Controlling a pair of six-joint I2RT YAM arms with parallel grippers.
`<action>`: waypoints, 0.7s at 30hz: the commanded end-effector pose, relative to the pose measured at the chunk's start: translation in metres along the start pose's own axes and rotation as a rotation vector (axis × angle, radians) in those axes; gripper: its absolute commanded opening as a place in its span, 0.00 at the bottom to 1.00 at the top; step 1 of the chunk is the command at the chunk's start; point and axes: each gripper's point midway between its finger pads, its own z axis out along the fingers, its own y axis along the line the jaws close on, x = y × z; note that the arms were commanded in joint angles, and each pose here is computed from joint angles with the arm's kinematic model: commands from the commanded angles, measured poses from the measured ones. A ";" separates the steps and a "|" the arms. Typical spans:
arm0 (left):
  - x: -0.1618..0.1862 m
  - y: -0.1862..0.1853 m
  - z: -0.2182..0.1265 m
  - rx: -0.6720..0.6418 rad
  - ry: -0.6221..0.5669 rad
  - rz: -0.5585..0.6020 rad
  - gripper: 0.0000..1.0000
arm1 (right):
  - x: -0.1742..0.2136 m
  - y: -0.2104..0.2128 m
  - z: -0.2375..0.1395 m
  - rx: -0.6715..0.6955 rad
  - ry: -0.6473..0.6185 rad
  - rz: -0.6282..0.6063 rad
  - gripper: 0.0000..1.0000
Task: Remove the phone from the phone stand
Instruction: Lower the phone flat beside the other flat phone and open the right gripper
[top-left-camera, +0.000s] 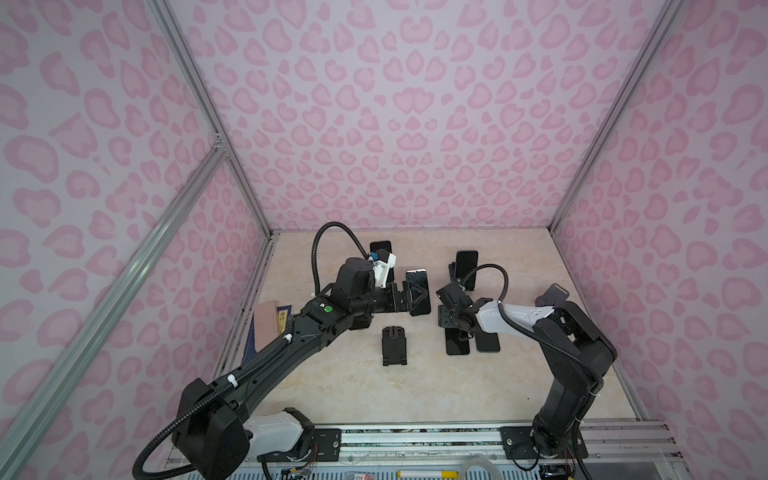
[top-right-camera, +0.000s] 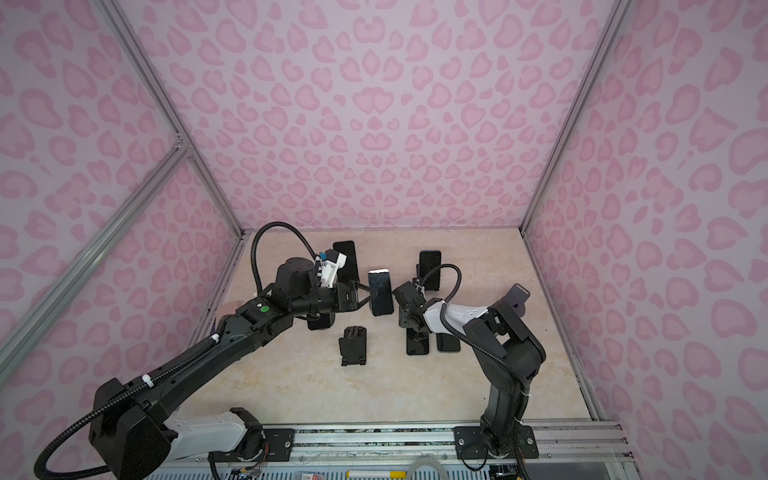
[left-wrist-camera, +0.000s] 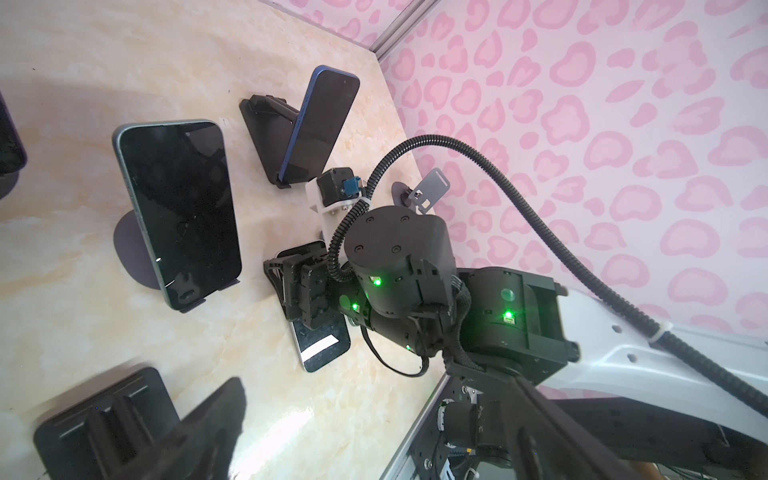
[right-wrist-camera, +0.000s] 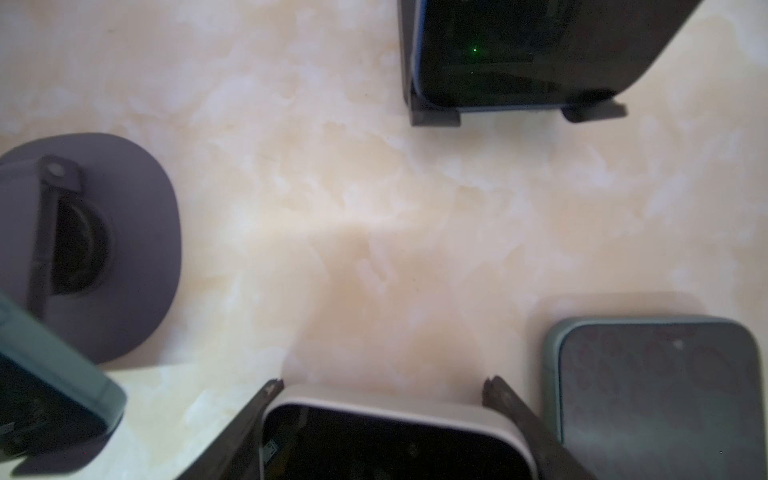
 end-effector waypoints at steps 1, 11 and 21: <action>-0.007 -0.007 -0.003 0.017 -0.022 0.022 1.00 | 0.016 -0.012 0.006 0.053 0.049 -0.032 0.72; -0.007 -0.006 -0.002 0.014 -0.025 0.015 1.00 | 0.019 -0.017 0.004 0.066 0.057 -0.062 0.77; -0.008 -0.007 -0.004 0.016 -0.032 0.020 1.00 | 0.020 -0.017 0.004 0.047 0.075 -0.060 0.78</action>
